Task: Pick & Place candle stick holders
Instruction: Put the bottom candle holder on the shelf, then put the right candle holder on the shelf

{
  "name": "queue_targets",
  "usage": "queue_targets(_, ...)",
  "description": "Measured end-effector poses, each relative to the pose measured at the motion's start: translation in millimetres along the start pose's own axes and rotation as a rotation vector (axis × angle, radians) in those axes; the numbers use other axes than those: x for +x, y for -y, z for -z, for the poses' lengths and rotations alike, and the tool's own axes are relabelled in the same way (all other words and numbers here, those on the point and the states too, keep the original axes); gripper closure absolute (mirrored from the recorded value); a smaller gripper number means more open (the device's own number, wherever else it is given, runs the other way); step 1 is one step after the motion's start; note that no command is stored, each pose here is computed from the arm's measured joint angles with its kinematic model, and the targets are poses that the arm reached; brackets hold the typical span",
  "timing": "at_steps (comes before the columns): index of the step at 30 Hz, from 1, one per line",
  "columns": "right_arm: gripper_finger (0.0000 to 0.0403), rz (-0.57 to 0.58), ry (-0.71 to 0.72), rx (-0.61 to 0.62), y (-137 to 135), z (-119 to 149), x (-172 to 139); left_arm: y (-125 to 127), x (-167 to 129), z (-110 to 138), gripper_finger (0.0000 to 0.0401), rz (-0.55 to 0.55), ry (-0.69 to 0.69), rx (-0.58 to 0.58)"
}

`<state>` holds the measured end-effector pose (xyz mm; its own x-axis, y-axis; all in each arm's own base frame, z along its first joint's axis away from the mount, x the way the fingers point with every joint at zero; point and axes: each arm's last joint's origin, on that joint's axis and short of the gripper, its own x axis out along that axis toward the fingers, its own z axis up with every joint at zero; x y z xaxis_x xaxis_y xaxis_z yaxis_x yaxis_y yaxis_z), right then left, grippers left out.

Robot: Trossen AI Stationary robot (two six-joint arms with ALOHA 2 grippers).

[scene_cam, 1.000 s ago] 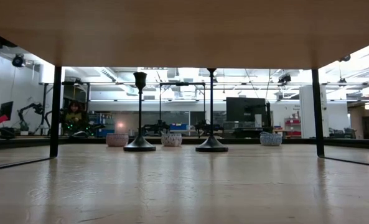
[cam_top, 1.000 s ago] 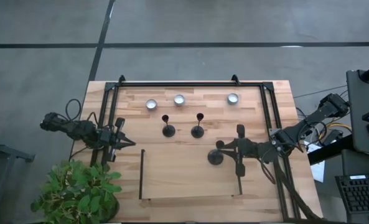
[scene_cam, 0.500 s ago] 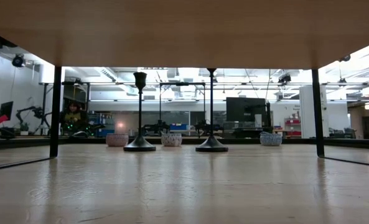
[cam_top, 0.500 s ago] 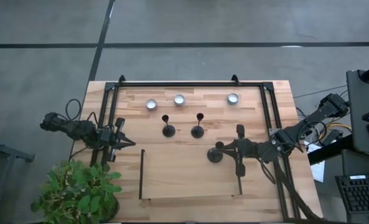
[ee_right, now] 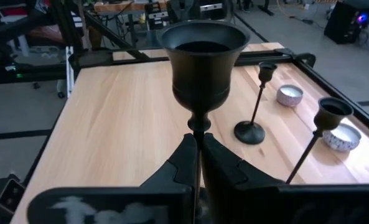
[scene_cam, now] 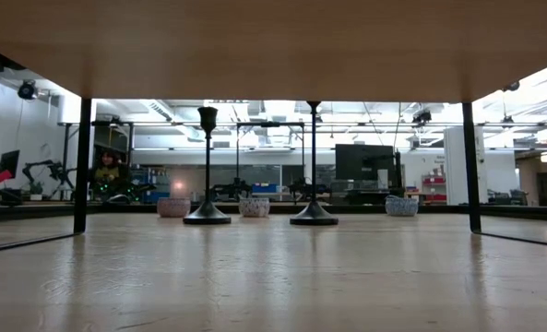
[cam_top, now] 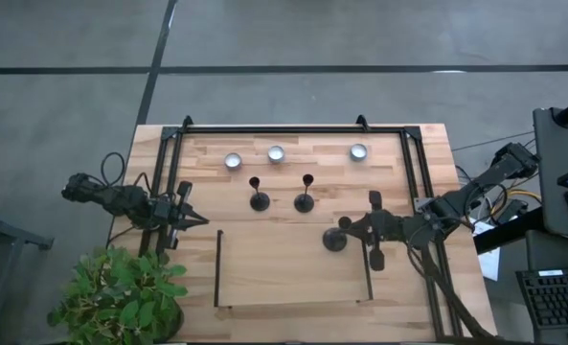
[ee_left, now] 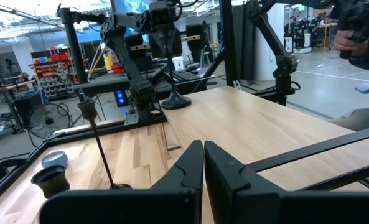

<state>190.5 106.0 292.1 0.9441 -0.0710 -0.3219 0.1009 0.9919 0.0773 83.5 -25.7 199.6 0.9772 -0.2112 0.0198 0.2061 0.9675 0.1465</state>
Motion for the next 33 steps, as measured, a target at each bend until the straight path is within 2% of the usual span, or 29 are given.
queue_targets(12, 0.0391, -0.033, -0.031, -0.002, -2, 4, -17, 0, 0, 0, 0.0389, 0.000, 0.000, 0.000)
queue_targets(21, 0.0391, -0.032, -0.065, -0.001, 0, 7, -17, 0, 0, 0, 0.0389, 0.000, 0.000, 0.000)
queue_targets(27, 0.0390, -0.074, -0.082, 0.002, -1, 7, -18, 0, 0, 0, 0.0389, -0.001, 0.000, 0.000)
queue_targets(33, 0.0390, -0.108, -0.094, 0.055, 4, 5, -26, 0, 0, 0, 0.0389, 0.000, -0.001, 0.000)
